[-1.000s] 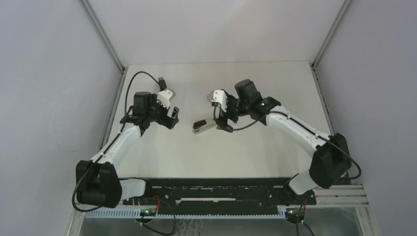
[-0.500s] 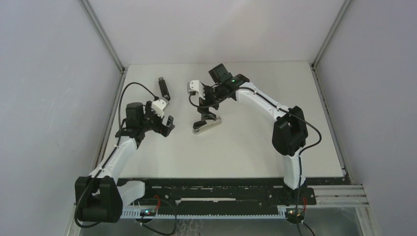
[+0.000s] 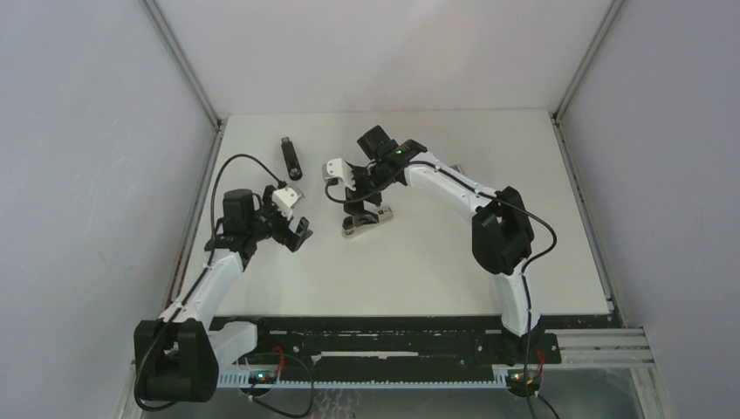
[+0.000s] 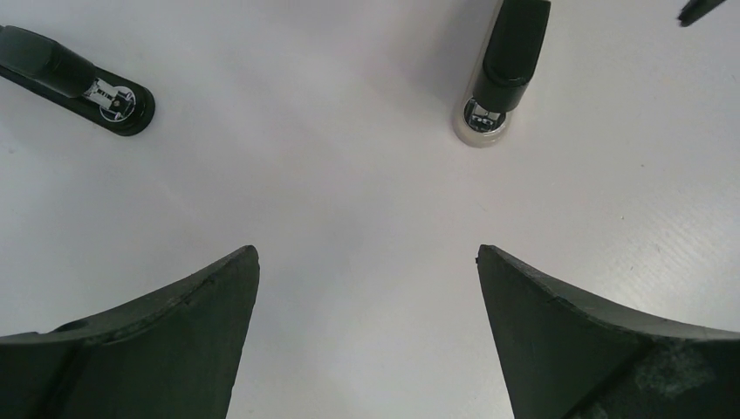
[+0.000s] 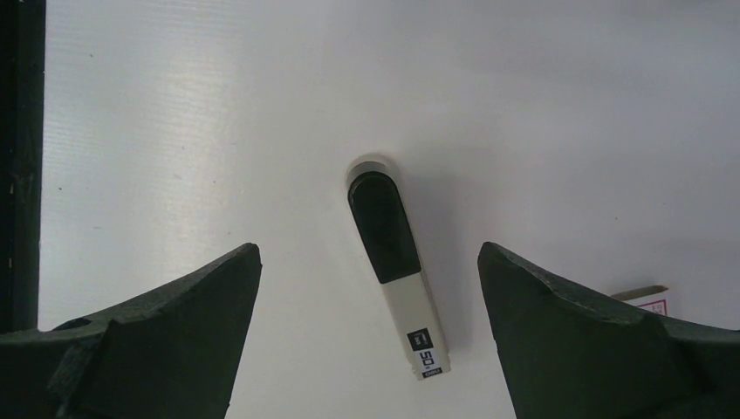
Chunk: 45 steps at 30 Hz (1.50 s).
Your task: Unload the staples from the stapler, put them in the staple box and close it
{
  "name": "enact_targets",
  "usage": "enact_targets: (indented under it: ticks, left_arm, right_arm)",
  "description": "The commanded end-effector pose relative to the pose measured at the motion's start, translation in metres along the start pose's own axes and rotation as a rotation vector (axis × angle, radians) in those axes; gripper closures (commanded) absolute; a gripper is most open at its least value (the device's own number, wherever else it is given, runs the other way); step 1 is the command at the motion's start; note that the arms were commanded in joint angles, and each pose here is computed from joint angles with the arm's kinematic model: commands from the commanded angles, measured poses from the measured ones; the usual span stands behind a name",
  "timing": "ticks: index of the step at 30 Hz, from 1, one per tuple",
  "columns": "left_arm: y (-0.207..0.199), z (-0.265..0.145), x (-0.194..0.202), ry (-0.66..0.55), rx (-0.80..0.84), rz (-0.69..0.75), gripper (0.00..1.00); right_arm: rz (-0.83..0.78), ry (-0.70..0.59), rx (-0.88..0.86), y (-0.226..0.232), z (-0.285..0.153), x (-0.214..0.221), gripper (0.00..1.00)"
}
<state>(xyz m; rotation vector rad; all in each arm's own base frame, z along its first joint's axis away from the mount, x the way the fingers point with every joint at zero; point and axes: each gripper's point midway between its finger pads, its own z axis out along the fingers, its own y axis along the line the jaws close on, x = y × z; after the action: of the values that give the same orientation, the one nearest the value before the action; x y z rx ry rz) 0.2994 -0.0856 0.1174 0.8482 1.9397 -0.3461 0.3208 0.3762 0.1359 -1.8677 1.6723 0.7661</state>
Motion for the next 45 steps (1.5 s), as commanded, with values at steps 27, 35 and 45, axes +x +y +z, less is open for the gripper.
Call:
enact_targets:
  ticks: [27,35,45]
  left_arm:
    - [-0.013,-0.005,0.012,0.011,0.171,0.050,0.00]
    - [-0.015,-0.004,0.015,0.022,0.188,0.042,0.00]
    - [-0.017,-0.002,0.018,0.048,0.229,0.017,0.00]
  right_arm:
    - [-0.015,-0.013,-0.171,0.006,0.056,0.012,0.28]
    - [0.003,0.007,-0.153,-0.002,0.066,0.016,0.33]
    - [0.010,0.002,-0.161,-0.002,0.060,0.017,0.59]
